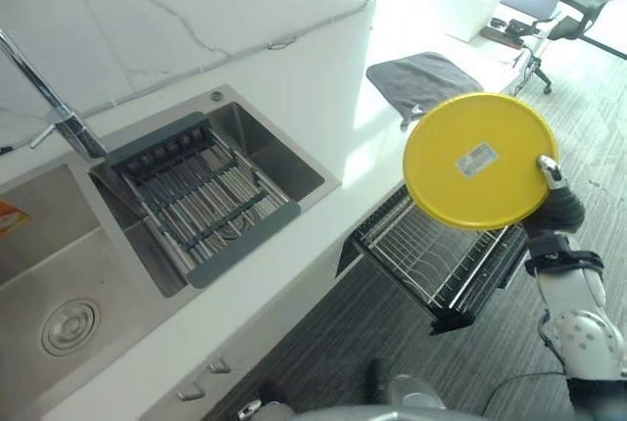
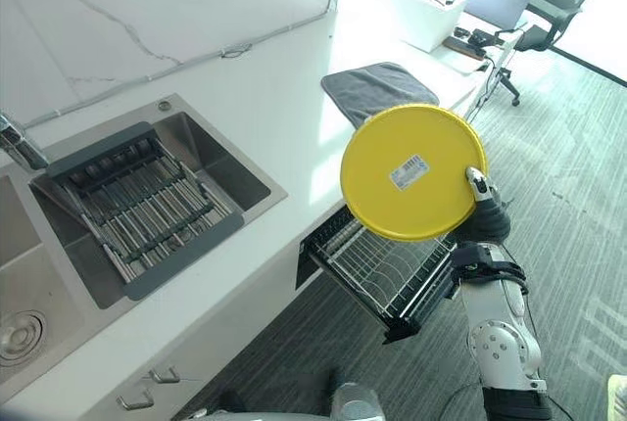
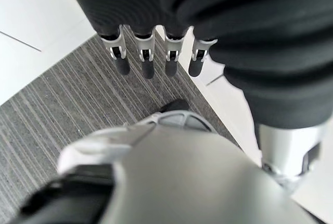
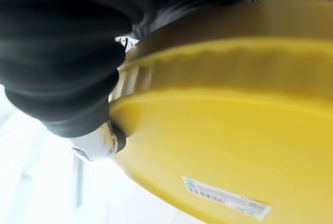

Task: Place the dishes in the dishwasher.

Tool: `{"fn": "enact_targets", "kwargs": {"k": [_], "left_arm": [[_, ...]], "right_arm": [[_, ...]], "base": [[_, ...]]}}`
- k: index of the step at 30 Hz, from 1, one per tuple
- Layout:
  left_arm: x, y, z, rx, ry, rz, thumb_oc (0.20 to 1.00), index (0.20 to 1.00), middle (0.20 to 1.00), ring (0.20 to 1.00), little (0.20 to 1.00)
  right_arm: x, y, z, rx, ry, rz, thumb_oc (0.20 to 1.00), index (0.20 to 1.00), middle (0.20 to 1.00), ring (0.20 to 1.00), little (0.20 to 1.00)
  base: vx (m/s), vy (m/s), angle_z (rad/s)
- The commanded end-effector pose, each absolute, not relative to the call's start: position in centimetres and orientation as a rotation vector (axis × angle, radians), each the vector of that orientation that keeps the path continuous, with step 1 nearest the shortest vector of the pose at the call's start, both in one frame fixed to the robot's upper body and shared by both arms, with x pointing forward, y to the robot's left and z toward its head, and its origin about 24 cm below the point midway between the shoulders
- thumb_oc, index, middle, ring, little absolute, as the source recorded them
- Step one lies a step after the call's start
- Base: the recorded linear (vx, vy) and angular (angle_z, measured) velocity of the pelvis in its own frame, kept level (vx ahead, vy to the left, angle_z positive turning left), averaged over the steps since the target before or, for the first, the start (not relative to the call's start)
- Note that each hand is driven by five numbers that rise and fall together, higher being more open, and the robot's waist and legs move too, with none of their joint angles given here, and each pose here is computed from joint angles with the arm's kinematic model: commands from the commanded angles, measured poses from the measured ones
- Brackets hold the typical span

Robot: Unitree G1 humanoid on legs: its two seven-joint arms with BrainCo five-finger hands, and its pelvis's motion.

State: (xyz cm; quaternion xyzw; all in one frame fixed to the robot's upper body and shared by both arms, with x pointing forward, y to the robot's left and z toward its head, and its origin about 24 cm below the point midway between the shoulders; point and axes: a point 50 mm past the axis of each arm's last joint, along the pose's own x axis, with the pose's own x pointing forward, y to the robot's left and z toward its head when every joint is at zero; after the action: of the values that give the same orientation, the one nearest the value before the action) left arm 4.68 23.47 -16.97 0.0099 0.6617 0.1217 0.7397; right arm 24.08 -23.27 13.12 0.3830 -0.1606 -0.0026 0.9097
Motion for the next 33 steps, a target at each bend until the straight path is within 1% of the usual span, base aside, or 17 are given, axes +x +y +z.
{"fn": "enact_targets", "kwargs": {"k": [1,3,5,9,11,16,20,22,27,30,33], "left_arm": [[5.4,24.3,-16.7,0.111,1.450,0.291,1.000,1.000,1.000,1.000,1.000],[4.8,25.2,-16.6,0.134,1.456,0.343,1.000,1.000,1.000,1.000,1.000],[3.7,25.2,-16.7,0.078,1.479,0.391,1.000,1.000,1.000,1.000,1.000],[0.8,23.4,-17.3,-0.157,1.514,0.509,1.000,1.000,1.000,1.000,1.000],[0.7,22.7,-17.4,-0.279,1.500,0.559,1.000,1.000,1.000,1.000,1.000],[0.5,22.7,-17.4,-0.245,1.526,0.498,1.000,1.000,1.000,1.000,1.000],[-0.5,22.4,-17.5,-0.263,1.571,0.528,1.000,1.000,1.000,1.000,1.000],[-0.7,22.5,-17.5,-0.240,1.580,0.527,1.000,1.000,1.000,1.000,1.000],[0.8,23.7,-17.2,-0.172,1.539,0.511,1.000,1.000,1.000,1.000,1.000],[2.7,24.3,-16.9,-0.153,1.515,0.533,1.000,1.000,1.000,1.000,1.000],[3.4,24.5,-16.8,-0.134,1.513,0.550,1.000,1.000,1.000,1.000,1.000]], "right_arm": [[24.0,-23.2,19.5,0.749,-0.675,0.055,0.200,0.200,0.200,0.200,0.200],[24.0,-23.2,20.1,0.718,-0.686,0.056,0.200,0.200,0.200,0.200,0.200],[24.2,-23.0,20.4,0.700,-0.672,0.085,0.200,0.200,0.200,0.200,0.200],[25.5,-21.2,21.6,0.647,-0.640,0.203,0.200,0.200,0.200,0.200,0.200],[25.6,-21.1,21.7,0.643,-0.625,0.219,0.200,0.200,0.200,0.200,0.200],[25.7,-20.8,21.1,0.621,-0.602,0.210,0.200,0.200,0.200,0.200,0.200],[25.3,-21.0,20.3,0.636,-0.572,0.213,0.200,0.200,0.200,0.200,0.200],[24.6,-21.3,19.6,0.621,-0.573,0.178,0.200,0.200,0.200,0.200,0.200],[24.2,-21.0,18.7,0.619,-0.586,0.119,0.200,0.200,0.200,0.200,0.200],[24.8,-20.9,18.7,0.622,-0.580,0.106,0.200,0.200,0.200,0.200,0.200],[25.1,-21.0,19.2,0.629,-0.600,0.106,0.200,0.200,0.200,0.200,0.200]], "base": [[-0.15,-0.751,-0.38],[-0.16,-0.820,-0.08],[-0.16,-0.628,0.17],[-0.17,-0.352,-0.22],[-0.08,-0.111,-0.41],[0.04,0.083,0.66],[0.19,0.389,0.14],[0.17,0.361,-0.02],[0.11,0.188,0.44],[0.09,-0.189,0.51],[0.09,-0.385,0.33]]}}
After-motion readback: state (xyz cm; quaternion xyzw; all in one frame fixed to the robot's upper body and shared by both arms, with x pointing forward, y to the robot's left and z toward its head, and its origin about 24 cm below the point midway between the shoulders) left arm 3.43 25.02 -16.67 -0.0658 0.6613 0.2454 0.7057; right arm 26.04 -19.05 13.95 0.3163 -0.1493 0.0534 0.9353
